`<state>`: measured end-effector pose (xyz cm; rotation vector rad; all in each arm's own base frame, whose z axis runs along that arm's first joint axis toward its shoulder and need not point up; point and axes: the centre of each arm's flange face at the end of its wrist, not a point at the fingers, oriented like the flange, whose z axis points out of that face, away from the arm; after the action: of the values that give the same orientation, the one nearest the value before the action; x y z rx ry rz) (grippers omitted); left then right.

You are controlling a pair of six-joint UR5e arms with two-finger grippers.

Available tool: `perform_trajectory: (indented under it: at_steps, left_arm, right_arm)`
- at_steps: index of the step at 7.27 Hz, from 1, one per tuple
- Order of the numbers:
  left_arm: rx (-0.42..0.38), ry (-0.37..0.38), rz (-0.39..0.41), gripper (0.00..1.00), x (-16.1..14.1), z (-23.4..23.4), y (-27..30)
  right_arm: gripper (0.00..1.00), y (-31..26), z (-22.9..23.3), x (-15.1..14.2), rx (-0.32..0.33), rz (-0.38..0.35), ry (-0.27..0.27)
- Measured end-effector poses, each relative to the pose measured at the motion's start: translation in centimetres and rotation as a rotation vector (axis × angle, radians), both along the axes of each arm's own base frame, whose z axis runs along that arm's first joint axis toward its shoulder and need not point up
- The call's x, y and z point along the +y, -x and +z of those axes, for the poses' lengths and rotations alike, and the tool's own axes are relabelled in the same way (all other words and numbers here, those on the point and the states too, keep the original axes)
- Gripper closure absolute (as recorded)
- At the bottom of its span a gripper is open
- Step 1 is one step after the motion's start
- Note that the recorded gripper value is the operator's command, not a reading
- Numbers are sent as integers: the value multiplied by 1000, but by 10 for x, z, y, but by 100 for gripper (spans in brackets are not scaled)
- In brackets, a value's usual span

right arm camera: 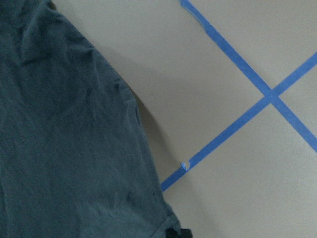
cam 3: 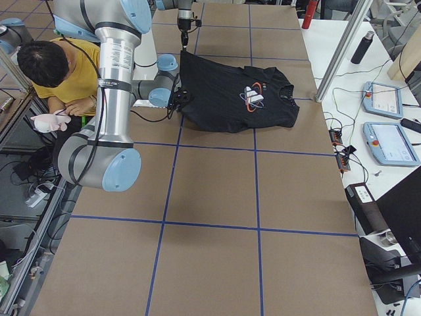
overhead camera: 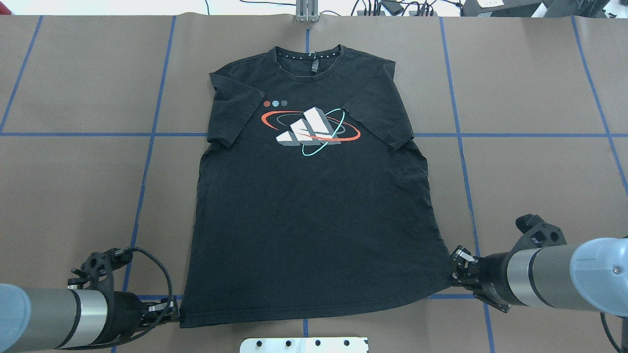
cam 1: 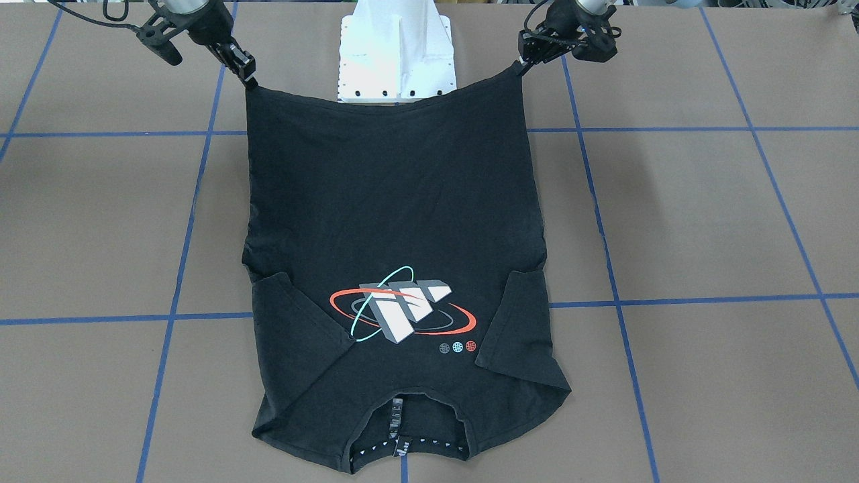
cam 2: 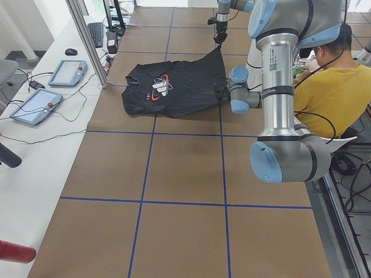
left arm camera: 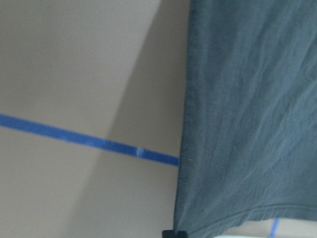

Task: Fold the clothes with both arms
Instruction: 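Lift the hem with both grippers and fold it toward the collar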

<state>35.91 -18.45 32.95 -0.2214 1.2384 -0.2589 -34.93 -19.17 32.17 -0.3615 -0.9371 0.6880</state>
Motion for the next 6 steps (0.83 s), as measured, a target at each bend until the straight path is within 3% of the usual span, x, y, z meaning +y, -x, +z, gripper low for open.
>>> perform_trajectory:
  at_steps: [3,6]
  left_arm:
    - [11,5,-3,100,-4,-5,7]
    - [32,11,-68,100,-44,-11,26]
  right_arm:
    - [100,-6,-14,29,-25,-79,2]
    - [100,-22,-22,3,-24,-15,-15]
